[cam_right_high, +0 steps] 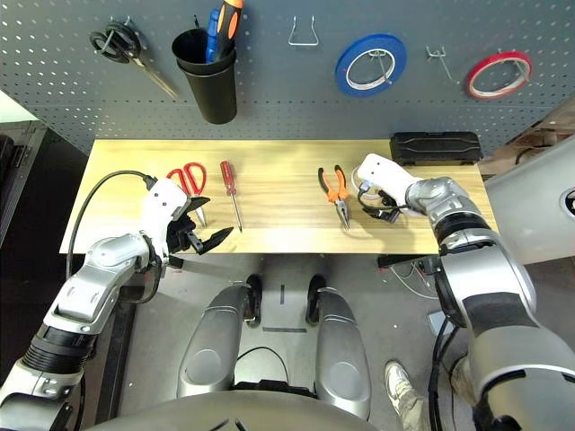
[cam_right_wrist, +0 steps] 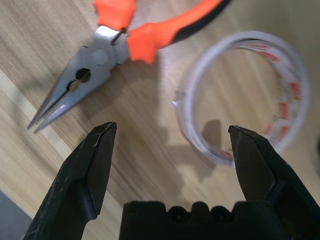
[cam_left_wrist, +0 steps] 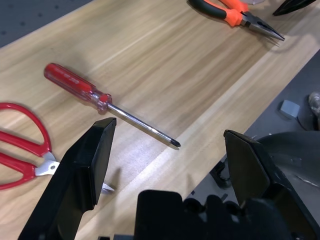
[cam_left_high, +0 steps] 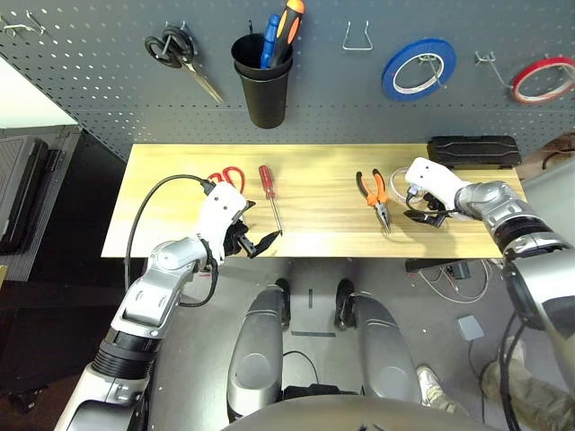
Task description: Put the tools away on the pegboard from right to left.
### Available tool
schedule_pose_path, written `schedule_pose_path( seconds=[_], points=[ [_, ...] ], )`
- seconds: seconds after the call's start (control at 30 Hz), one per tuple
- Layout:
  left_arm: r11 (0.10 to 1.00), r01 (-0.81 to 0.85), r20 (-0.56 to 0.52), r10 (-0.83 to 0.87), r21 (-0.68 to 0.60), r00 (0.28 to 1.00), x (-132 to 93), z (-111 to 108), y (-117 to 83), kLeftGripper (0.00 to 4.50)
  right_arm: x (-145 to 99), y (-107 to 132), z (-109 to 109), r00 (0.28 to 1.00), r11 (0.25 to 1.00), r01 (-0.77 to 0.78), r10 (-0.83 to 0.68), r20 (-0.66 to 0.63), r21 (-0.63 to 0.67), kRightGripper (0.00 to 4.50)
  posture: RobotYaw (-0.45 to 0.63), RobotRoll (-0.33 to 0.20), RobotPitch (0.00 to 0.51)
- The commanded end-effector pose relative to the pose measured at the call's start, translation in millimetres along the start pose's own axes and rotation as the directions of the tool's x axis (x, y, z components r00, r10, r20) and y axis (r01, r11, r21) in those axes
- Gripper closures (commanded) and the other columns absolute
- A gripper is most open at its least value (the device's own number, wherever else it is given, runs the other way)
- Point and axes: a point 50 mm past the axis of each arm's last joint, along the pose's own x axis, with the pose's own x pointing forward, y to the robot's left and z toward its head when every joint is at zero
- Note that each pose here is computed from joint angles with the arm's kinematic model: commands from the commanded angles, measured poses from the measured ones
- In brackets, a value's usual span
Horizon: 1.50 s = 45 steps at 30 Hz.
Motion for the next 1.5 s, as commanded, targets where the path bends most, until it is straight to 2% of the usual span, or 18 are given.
schedule_pose_path(
  seconds=[0.03,0.1,0.2,0.53,0.57,0.67,0.87,1.07,1.3,1.5],
  points=[
    [1.0,-0.002,-0.028,0.002,-0.008,1.0,-6,-3,-4,0.02,5,9,-10,0.997,1.0,-0.024,0.025,-0.076,0.012,0.0,0.29,0.0,0.401],
    [1.0,-0.009,-0.033,0.009,-0.012,0.999,-8,-3,-5,0.02,7,10,-10,0.995,1.0,-0.016,0.017,-0.097,0.018,0.0,0.29,0.0,0.402],
    [1.0,-0.017,-0.039,0.016,-0.017,0.999,-11,-3,-6,0.0,9,12,-10,0.994,1.0,-0.005,0.008,-0.109,0.03,0.6,0.3,0.0,0.4],
    [0.999,-0.044,-0.02,0.043,-0.026,0.999,-9,-1,-5,0.0,1,0,-14,0.992,0.997,0.078,-0.076,-0.099,0.014,4.31,0.3,0.0,0.372],
    [0.999,-0.044,-0.012,0.044,-0.025,0.999,-8,0,-5,0.0,-1,-2,-15,0.991,0.995,0.097,-0.094,-0.093,0.021,4.48,0.3,0.0,0.364],
    [0.999,-0.044,0.01,0.044,-0.023,0.999,-5,1,-5,0.0,-5,-7,-18,0.989,0.991,0.131,-0.128,-0.067,0.039,4.48,0.29,0.0,0.34],
    [0.999,-0.037,0.127,0.04,-0.031,0.991,0,10,-4,0.0,-17,-16,-28,0.974,0.972,0.225,-0.227,0.022,0.067,4.48,0.26,0.0,0.292],
    [1.0,0.003,0.246,-0.001,-0.007,0.969,-2,20,-7,0.0,-29,-14,-47,0.924,0.93,0.347,-0.361,0.129,0.12,4.48,0.24,0.0,0.259],
    [0.994,0.108,0.358,-0.106,0.015,0.928,-7,36,-14,0.0,-43,6,-72,0.826,0.846,0.463,-0.52,0.217,0.265,4.48,0.23,0.0,0.234],
    [0.984,0.178,0.463,-0.172,0.032,0.87,-11,57,-21,0.0,-60,28,-84,0.737,0.803,0.54,-0.596,0.319,0.251,4.48,0.22,0.0,0.216]
  ],
)
